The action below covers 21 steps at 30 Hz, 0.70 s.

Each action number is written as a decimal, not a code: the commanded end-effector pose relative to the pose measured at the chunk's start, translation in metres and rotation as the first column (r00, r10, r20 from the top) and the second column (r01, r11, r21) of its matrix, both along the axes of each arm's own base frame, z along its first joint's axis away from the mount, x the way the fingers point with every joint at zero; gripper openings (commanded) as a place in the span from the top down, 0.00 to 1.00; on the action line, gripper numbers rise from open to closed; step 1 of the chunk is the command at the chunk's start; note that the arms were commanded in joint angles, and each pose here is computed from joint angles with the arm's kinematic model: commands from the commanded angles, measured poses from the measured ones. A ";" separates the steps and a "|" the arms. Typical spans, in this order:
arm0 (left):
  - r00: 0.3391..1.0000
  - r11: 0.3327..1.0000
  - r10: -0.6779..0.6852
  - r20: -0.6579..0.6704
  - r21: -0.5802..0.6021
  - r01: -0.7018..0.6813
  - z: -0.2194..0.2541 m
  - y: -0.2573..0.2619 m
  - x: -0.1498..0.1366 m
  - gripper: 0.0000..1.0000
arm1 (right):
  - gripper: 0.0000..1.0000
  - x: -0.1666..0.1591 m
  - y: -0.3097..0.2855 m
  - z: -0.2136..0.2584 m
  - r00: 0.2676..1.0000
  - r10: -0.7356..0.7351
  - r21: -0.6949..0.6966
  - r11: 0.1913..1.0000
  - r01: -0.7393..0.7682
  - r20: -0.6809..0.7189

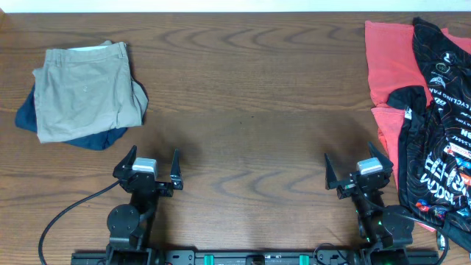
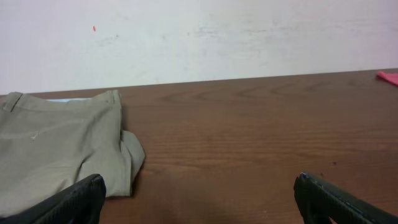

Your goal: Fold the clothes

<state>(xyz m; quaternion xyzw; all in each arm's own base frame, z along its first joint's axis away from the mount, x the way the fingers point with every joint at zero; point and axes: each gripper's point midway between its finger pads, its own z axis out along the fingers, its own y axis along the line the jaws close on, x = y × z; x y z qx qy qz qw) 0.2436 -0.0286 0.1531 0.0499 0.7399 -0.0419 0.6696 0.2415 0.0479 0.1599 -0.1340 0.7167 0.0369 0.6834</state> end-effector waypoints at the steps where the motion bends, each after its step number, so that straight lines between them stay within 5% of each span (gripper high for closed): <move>1: 0.999 1.000 -0.021 -0.045 0.006 0.021 -0.014 -0.003 -0.001 0.02 | 0.01 0.000 0.001 -0.002 1.000 0.005 -0.012 1.000 -0.005 -0.002; 13: 0.999 0.999 -0.017 -0.049 -0.030 0.016 -0.014 -0.003 -0.001 0.02 | 0.01 0.000 0.002 -0.001 1.000 0.009 -0.010 1.000 -0.009 0.001; 21: 0.991 0.993 -0.008 -0.134 -0.115 -0.007 -0.018 -0.003 -0.006 0.02 | 0.01 0.000 0.003 -0.002 0.999 0.005 0.114 0.993 -0.001 -0.039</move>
